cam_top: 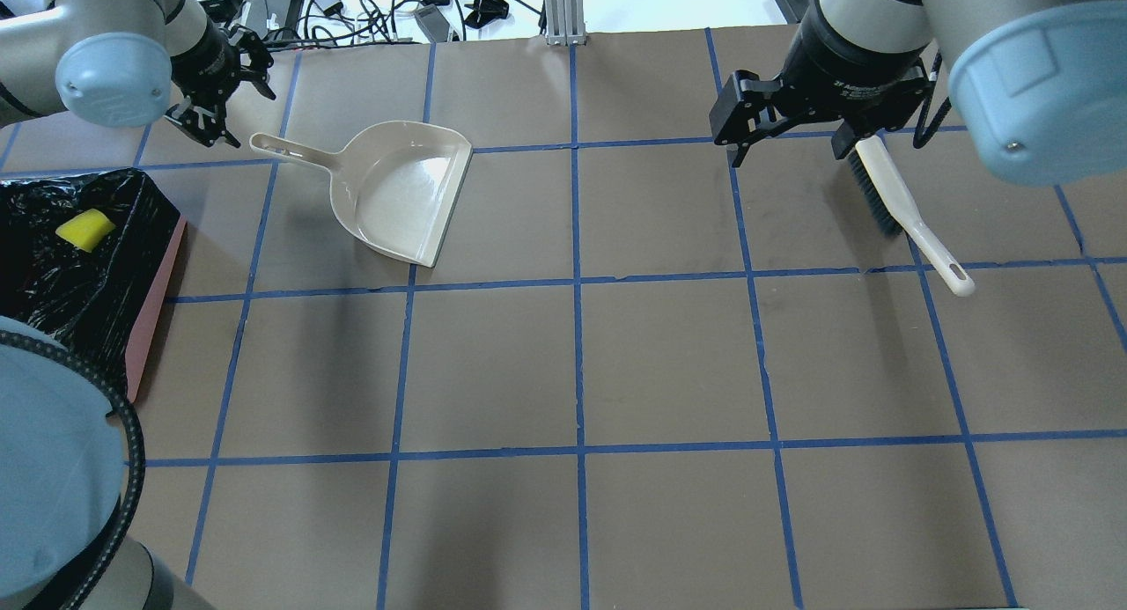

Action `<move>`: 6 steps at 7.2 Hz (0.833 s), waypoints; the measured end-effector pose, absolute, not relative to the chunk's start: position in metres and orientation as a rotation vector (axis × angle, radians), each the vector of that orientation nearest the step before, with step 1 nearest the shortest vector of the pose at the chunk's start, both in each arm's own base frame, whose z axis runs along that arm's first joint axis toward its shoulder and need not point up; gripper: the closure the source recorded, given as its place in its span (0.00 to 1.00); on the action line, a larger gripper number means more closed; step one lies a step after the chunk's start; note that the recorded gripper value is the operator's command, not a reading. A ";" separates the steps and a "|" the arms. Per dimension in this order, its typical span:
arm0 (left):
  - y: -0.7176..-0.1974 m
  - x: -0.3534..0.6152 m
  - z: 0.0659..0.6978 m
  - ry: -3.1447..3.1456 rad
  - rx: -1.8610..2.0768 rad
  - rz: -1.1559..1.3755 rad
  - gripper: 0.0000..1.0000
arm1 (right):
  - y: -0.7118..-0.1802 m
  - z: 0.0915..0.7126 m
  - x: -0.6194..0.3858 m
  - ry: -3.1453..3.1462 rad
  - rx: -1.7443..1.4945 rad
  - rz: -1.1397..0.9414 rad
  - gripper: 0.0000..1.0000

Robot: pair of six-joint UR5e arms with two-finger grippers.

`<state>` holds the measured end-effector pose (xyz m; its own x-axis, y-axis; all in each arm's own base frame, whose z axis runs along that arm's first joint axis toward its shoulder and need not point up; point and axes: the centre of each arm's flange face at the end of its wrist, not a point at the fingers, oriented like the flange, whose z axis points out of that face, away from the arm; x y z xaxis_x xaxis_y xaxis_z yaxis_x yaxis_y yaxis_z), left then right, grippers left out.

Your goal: Sweep and dump trash into bin

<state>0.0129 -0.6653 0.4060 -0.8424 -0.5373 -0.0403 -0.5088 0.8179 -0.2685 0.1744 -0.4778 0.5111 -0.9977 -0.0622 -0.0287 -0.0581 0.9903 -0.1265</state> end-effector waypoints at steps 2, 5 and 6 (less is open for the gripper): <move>-0.639 0.006 0.441 2.938 -0.412 -0.294 0.00 | -0.481 0.513 0.173 3.107 -0.114 -0.172 0.00; -0.602 -0.031 0.448 2.973 -0.250 -0.169 0.00 | -0.491 0.524 0.171 3.133 -0.133 -0.087 0.00; -0.592 -0.047 0.452 3.006 -0.216 -0.161 0.00 | -0.491 0.524 0.171 3.135 -0.133 -0.080 0.00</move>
